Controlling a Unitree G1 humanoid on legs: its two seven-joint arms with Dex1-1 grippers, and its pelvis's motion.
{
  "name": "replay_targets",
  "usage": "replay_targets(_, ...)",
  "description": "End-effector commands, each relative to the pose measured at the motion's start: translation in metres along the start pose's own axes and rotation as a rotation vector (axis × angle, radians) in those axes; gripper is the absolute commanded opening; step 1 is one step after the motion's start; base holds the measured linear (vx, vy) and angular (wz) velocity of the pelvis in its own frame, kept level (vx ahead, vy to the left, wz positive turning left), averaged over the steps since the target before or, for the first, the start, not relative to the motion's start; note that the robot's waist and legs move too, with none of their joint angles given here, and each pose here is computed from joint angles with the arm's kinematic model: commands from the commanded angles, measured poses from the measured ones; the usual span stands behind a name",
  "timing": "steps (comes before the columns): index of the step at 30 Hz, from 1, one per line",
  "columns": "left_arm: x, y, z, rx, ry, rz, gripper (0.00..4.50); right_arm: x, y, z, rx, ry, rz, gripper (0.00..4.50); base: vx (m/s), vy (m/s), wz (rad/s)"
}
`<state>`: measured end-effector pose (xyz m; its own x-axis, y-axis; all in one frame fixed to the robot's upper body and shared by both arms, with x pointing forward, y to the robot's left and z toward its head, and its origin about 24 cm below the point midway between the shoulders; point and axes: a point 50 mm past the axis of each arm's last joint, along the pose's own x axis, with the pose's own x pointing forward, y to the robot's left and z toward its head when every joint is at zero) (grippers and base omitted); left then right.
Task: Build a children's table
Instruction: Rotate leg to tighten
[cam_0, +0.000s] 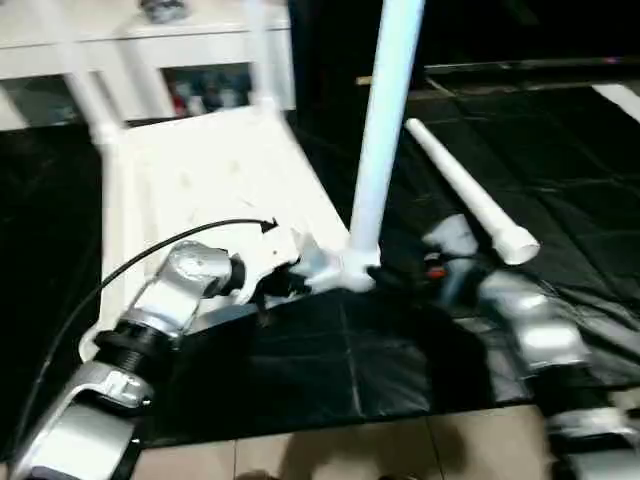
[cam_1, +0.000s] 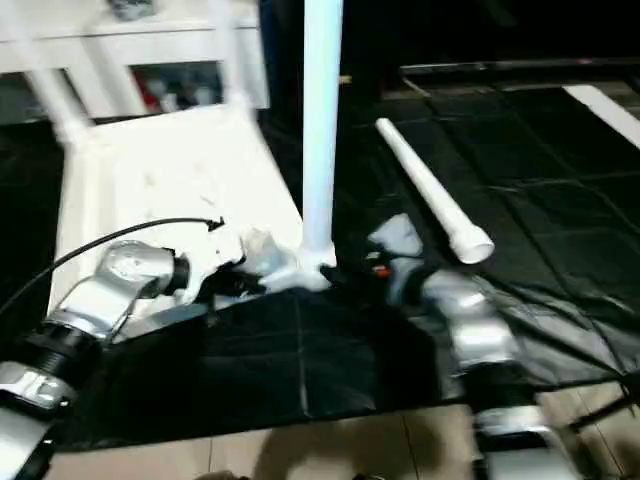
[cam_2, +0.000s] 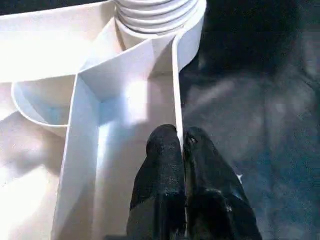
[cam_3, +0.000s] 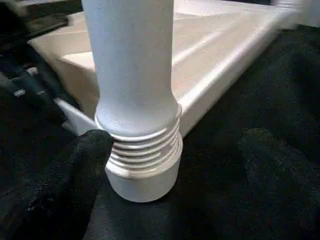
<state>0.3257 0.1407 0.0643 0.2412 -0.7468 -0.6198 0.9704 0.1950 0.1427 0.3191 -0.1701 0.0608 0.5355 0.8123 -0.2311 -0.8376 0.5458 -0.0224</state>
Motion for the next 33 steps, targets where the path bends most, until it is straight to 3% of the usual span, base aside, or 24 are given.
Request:
replay_targets(1,0.006,-0.009,-0.003,0.063,0.047,-0.121,0.00,-0.002,0.004,0.008,-0.025,0.016,0.087,4.46,0.000,0.000,0.00)
replay_targets(5,0.004,-0.015,-0.002,0.129,0.064,-0.225,0.00,0.000,0.010,0.011,-0.092,0.094,0.226,4.46,0.000,0.000,0.00)
replay_targets(15,0.007,-0.017,0.001,0.195,0.080,-0.295,0.00,0.020,0.020,0.014,-0.075,0.119,0.351,4.46,0.000,0.000,0.00)
replay_targets(33,0.005,-0.011,0.000,0.183,0.080,-0.285,0.00,0.024,0.021,0.010,-0.008,0.121,0.396,2.85,0.000,0.000,0.00)
